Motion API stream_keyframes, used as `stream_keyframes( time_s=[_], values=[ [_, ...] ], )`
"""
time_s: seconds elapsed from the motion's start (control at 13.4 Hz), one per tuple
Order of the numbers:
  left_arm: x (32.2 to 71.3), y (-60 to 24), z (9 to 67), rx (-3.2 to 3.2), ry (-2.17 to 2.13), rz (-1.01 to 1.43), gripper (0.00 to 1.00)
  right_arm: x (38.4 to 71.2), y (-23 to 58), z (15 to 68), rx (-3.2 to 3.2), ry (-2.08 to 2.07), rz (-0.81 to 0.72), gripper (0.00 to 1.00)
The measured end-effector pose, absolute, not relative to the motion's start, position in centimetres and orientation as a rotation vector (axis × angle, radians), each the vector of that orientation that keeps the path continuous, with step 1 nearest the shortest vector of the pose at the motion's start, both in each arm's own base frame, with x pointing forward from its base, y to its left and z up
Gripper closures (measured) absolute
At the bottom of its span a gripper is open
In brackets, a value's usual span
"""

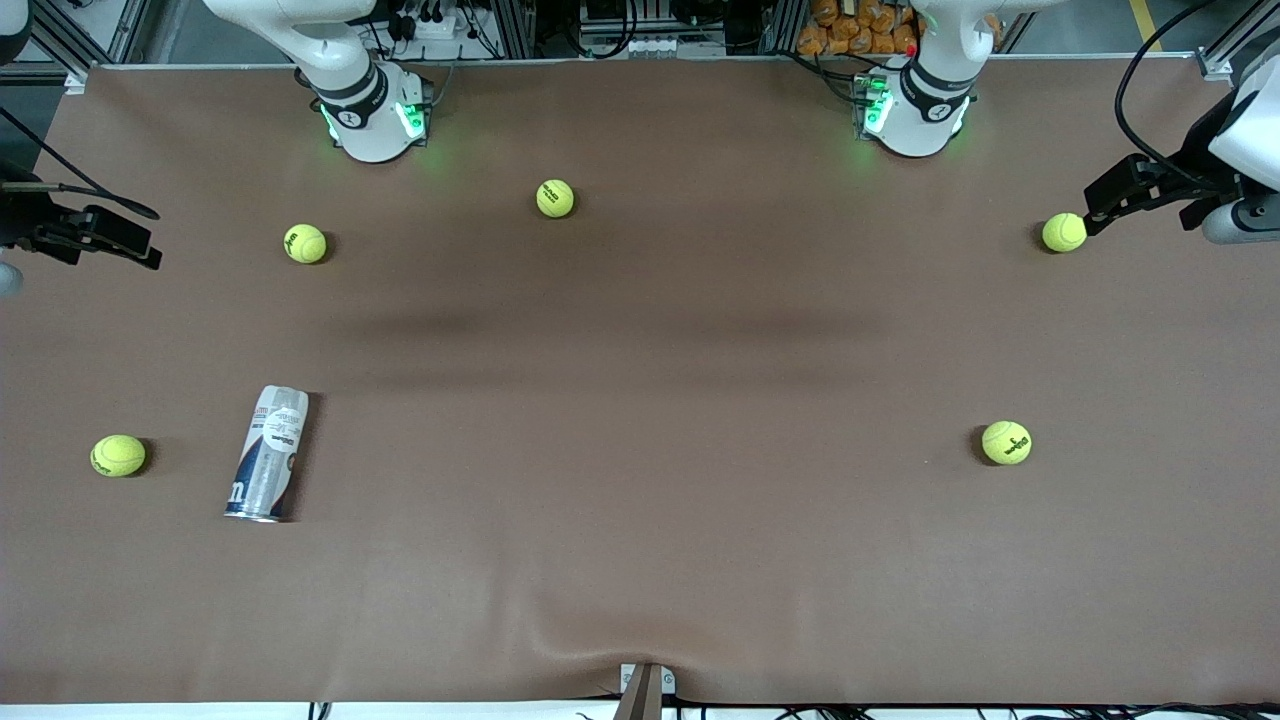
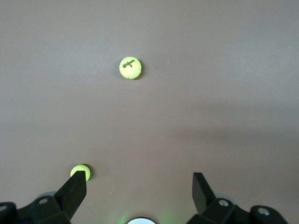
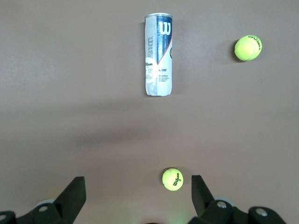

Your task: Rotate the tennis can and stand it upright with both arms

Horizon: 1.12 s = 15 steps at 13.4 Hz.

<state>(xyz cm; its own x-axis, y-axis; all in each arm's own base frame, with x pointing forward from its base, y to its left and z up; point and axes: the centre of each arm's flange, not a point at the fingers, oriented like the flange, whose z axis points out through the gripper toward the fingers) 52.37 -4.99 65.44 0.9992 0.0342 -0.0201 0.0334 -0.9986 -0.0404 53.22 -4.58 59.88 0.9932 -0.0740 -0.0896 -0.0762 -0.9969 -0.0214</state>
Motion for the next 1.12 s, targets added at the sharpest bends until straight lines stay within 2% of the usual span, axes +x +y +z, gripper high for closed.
stream_keyframes(
  time_s=[0.6, 0.82, 1.12],
  values=[
    [53.5, -4.9, 64.3, -3.103, -0.054, 0.064, 0.00, 53.5, -4.5, 58.4, -3.109, 0.085, 0.187, 0.00],
    [53.7, -4.0, 64.2, -3.104, -0.079, 0.066, 0.00, 56.6, -4.3, 51.8, -3.112, 0.082, 0.278, 0.00],
    [53.8, -3.6, 64.5, -3.105, -0.090, 0.057, 0.00, 61.3, -5.3, 39.5, -3.123, 0.039, 0.359, 0.00]
  ],
)
